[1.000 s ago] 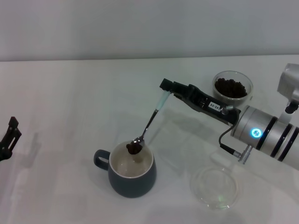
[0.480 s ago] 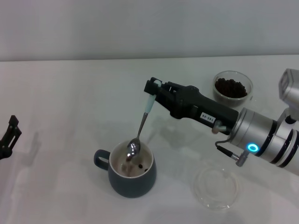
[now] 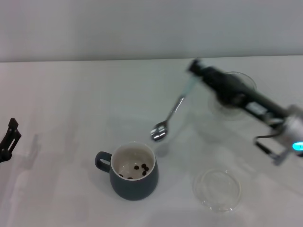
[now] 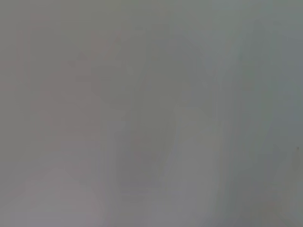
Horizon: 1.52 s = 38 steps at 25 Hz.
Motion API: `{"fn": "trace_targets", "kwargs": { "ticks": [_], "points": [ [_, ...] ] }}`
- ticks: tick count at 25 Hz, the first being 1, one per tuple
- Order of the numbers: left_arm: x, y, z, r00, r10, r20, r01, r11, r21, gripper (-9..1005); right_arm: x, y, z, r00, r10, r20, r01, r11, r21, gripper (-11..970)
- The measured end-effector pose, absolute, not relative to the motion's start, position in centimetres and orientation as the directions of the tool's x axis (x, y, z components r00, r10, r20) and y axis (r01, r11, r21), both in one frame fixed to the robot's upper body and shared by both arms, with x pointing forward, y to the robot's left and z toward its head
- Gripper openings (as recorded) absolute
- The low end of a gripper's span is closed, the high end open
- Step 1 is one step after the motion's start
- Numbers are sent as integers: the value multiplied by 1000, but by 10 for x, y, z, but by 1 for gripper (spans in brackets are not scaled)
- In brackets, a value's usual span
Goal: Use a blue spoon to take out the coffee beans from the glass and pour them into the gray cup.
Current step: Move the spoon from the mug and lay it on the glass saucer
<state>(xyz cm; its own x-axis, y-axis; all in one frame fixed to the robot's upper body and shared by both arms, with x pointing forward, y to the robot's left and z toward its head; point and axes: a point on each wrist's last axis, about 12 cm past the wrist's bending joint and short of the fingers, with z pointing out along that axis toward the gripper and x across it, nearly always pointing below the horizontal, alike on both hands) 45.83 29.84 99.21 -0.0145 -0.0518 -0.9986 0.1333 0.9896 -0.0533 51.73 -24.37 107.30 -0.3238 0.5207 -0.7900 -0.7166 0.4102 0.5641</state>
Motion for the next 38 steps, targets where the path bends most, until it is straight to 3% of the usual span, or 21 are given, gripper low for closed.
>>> {"fn": "trace_targets", "kwargs": {
  "ticks": [6, 12, 24, 38],
  "points": [
    [460, 298, 993, -13, -51, -999, 136, 989, -53, 849, 499, -323, 1049, -448, 601, -662, -465, 476, 746, 186],
    [460, 298, 993, -13, -51, -999, 136, 989, -52, 850, 480, -350, 1038, -469, 587, -659, -388, 534, 751, 187],
    [464, 294, 994, -7, -54, -998, 149, 987, -55, 850, 462, -340, 1013, -564, 533, -631, -311, 570, 760, 189],
    [467, 291, 995, -4, -57, -998, 159, 986, -57, 850, 453, -322, 999, -549, 577, -605, -265, 566, 781, 192]
  ]
}}
